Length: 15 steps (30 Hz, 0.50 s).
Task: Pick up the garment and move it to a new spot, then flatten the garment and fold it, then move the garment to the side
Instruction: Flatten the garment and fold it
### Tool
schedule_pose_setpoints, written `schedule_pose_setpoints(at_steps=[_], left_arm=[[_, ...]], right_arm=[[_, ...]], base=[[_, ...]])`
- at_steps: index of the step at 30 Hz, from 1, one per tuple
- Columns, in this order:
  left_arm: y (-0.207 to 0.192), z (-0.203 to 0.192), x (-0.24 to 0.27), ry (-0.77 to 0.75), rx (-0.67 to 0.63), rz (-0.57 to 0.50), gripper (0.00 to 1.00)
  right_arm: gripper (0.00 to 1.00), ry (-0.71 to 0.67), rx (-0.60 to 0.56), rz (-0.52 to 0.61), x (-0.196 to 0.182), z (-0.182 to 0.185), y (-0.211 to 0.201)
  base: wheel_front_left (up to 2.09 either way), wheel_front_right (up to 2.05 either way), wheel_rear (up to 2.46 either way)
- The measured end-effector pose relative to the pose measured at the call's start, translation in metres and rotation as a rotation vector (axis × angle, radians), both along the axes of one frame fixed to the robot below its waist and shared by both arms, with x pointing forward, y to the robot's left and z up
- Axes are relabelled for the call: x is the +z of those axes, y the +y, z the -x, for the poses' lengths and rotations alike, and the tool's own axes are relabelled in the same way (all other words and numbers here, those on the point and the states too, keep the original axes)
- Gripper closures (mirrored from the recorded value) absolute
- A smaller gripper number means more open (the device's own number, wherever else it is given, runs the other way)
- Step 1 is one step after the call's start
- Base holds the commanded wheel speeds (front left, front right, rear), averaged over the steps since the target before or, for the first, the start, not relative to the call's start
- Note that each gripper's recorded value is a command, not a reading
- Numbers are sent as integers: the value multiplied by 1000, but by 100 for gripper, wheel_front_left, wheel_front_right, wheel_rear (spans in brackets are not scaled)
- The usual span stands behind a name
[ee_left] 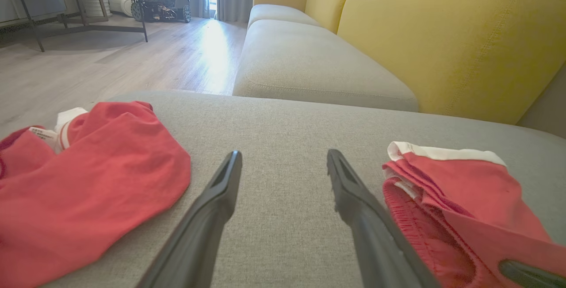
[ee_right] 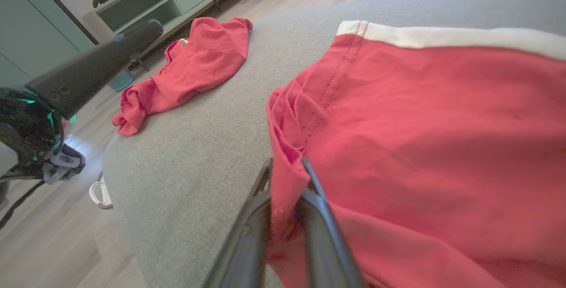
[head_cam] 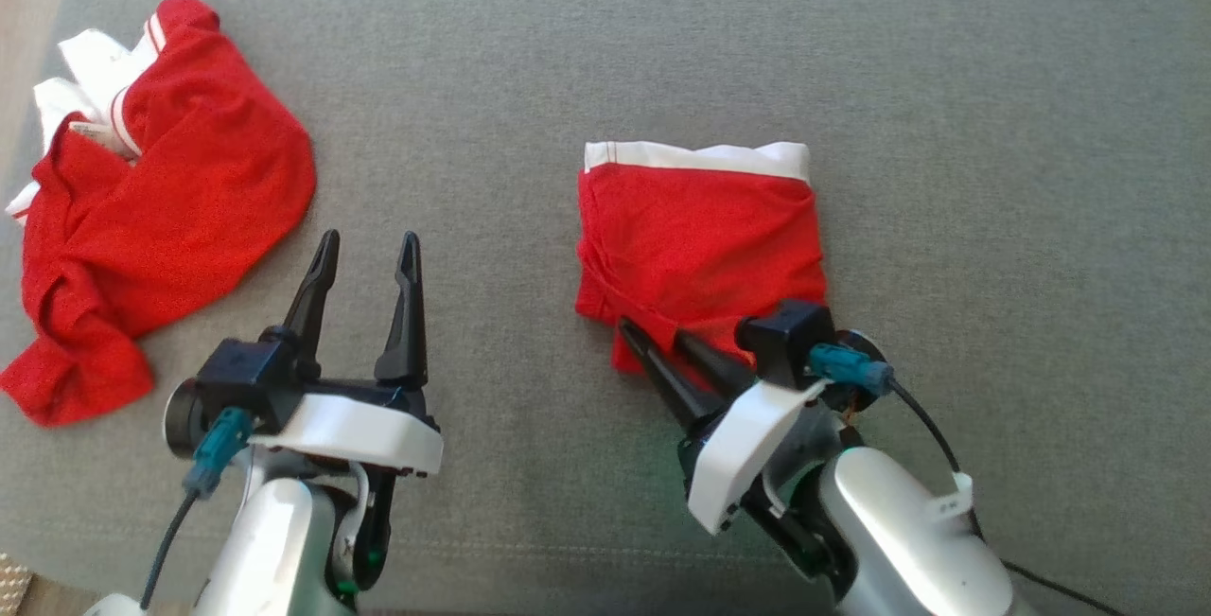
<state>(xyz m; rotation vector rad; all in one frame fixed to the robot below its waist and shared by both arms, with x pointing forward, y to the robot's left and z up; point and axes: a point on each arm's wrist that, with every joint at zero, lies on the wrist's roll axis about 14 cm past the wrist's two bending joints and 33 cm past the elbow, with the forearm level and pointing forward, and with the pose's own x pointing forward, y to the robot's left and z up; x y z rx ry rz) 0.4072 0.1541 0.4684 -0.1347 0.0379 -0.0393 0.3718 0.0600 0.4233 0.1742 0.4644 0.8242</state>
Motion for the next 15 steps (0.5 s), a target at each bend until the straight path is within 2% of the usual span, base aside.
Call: schedule_pose_setpoints(at_steps=[4, 9, 15], left_arm=[[-5, -2, 2, -7, -13, 3, 0], [-11, -4, 8, -25, -33, 5, 0], [-14, -5, 15, -45, -47, 0, 0]], right_arm=[[0, -88, -36, -2, 13, -9, -10], [0, -194, -95, -73, 47, -13, -19], [0, -313, -290, -77, 78, -35, -75]], base=[[0, 0, 0], [0, 0, 0], [0, 0, 0]])
